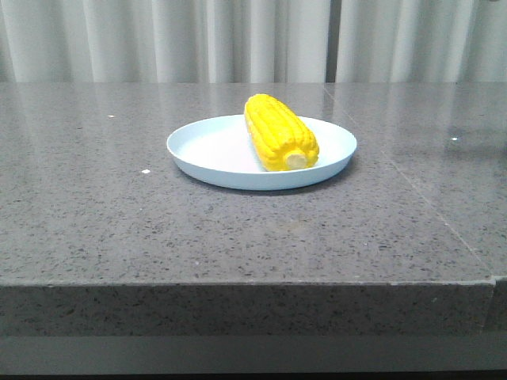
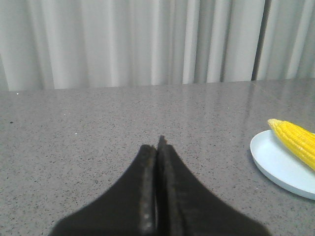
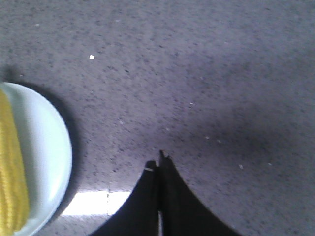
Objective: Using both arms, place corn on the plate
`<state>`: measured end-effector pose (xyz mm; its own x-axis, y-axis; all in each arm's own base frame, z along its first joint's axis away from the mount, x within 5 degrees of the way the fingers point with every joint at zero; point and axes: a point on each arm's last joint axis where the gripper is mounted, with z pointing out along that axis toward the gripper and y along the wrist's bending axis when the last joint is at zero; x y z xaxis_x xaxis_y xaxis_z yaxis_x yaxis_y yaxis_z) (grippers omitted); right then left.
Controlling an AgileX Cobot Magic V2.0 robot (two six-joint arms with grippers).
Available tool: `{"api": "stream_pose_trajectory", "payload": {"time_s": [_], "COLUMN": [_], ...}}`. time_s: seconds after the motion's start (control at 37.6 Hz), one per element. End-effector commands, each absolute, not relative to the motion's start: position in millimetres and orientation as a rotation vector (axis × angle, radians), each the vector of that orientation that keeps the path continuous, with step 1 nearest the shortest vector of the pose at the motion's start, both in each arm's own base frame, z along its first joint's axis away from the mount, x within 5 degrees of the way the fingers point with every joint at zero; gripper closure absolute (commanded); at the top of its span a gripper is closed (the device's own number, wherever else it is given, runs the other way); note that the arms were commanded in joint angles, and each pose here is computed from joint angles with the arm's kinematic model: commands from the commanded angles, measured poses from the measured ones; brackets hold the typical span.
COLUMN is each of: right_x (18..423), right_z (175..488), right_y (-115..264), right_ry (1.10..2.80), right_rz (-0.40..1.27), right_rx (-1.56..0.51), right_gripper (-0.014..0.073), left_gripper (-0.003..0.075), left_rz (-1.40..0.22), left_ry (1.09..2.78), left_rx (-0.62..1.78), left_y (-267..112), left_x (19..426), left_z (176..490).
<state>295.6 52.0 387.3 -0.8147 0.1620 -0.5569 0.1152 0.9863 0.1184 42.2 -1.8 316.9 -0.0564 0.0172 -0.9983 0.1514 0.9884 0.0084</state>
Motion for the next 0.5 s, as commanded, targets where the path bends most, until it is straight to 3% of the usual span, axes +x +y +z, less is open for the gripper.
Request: {"api": "stream_pose_trajectory", "payload": {"time_s": [0.0, 0.48], "right_x": [260, 118], "right_z": [406, 348], "right_y": [34, 9], "right_ry": [2.375, 1.903], "right_rz": [0.109, 0.104], "right_rx": [0.178, 0.060], "right_gripper": [0.0662, 0.0665], "left_gripper": [0.0741, 0.0741], "left_rz": [-0.130, -0.130], "left_ry": [1.536, 1.536], "left_rx": [0.126, 0.126], "left_y": [-3, -3], "left_x": [42, 42], "left_z": [331, 331]}}
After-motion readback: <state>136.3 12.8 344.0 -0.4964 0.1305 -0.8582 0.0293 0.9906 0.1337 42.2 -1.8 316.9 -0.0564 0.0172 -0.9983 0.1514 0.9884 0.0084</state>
